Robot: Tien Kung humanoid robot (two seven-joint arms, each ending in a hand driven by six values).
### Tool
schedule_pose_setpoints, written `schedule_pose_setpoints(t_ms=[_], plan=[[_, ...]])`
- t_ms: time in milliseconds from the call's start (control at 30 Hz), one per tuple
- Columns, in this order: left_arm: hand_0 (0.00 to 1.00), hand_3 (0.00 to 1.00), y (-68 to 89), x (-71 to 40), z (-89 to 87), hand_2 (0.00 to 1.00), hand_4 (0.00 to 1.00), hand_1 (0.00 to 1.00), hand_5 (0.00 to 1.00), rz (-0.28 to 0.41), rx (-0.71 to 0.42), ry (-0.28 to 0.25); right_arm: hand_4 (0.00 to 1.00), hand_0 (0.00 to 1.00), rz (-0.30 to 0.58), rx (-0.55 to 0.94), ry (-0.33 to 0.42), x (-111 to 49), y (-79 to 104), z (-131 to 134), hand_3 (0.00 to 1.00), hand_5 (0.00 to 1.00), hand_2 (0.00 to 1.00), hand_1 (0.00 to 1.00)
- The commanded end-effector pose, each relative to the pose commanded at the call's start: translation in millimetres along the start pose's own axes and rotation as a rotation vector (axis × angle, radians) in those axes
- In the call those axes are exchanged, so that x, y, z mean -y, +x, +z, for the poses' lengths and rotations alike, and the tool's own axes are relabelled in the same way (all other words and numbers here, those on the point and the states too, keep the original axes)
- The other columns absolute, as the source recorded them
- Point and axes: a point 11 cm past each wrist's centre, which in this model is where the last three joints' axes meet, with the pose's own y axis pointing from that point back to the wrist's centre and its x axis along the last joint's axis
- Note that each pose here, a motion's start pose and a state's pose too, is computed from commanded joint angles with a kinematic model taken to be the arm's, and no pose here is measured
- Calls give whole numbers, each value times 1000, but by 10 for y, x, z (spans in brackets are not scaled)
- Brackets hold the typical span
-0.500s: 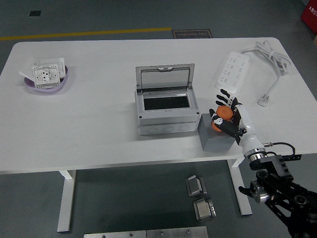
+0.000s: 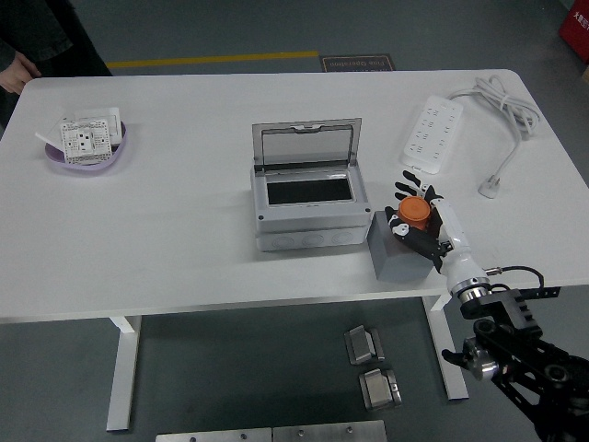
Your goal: Pick up the cylinder from the cube,place it in the box,flap close box
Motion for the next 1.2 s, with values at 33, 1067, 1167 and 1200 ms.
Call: schedule_pose_setpoints(t_ms=[33,1067,1167,1200], plan=[[690,637,1,0,1,583,549,673,352,0,0,-1,590,825,-1,0,-1,0,0,1,876,3,804,831],[688,636,-8,-5,30,583,547,671,347,3,-5,-16,2,650,56,56,-1,7,87,-2,342,2,521,580],[688,635,-10,-5,28,583,548,670,350,3,-5,-15,2,617,76,72,7,13,117,-13,232,2,389,501],[688,635,-10,-5,27,583,548,670,350,3,-4,-15,2,617,80,75,9,15,124,-17,232,2,389,501]])
